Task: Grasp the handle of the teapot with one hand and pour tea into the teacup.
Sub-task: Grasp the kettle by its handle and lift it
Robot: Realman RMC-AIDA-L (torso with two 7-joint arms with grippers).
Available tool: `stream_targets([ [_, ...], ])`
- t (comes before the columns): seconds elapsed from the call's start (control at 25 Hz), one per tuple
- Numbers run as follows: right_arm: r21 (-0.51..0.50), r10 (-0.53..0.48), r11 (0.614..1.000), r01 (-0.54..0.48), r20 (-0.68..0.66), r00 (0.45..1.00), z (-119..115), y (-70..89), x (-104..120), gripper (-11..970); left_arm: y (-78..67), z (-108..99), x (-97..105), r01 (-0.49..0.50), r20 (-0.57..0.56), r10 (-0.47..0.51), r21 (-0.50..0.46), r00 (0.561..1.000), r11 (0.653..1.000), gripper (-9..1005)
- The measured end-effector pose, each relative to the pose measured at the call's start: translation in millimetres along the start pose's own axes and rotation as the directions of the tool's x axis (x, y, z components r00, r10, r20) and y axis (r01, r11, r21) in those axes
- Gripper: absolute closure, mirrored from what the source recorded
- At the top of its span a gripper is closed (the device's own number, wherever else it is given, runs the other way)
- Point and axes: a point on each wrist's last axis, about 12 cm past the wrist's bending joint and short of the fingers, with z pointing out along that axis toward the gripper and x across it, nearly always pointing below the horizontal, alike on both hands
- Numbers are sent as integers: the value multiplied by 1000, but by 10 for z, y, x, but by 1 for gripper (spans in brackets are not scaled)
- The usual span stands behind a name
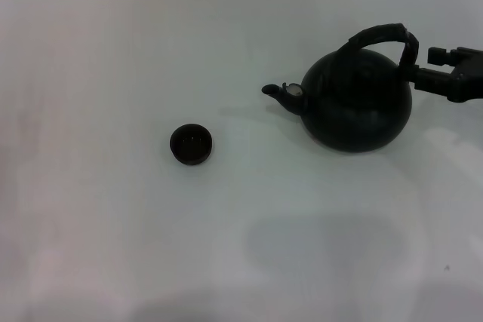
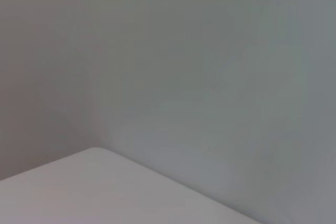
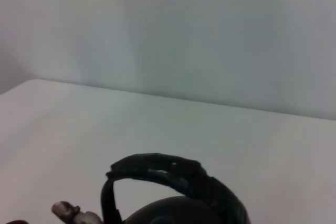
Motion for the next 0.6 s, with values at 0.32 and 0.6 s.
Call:
stream_targets([
  [0.32, 12, 14, 1000, -14, 1, 1000, 95, -40, -13, 309, -21, 30, -7, 0, 3, 0, 8, 1000, 1000, 103],
  [0.6, 17, 14, 1000, -14, 4, 1000, 176, -55, -50, 311, -20, 27, -9, 0, 5, 0, 8, 1000, 1000, 104],
])
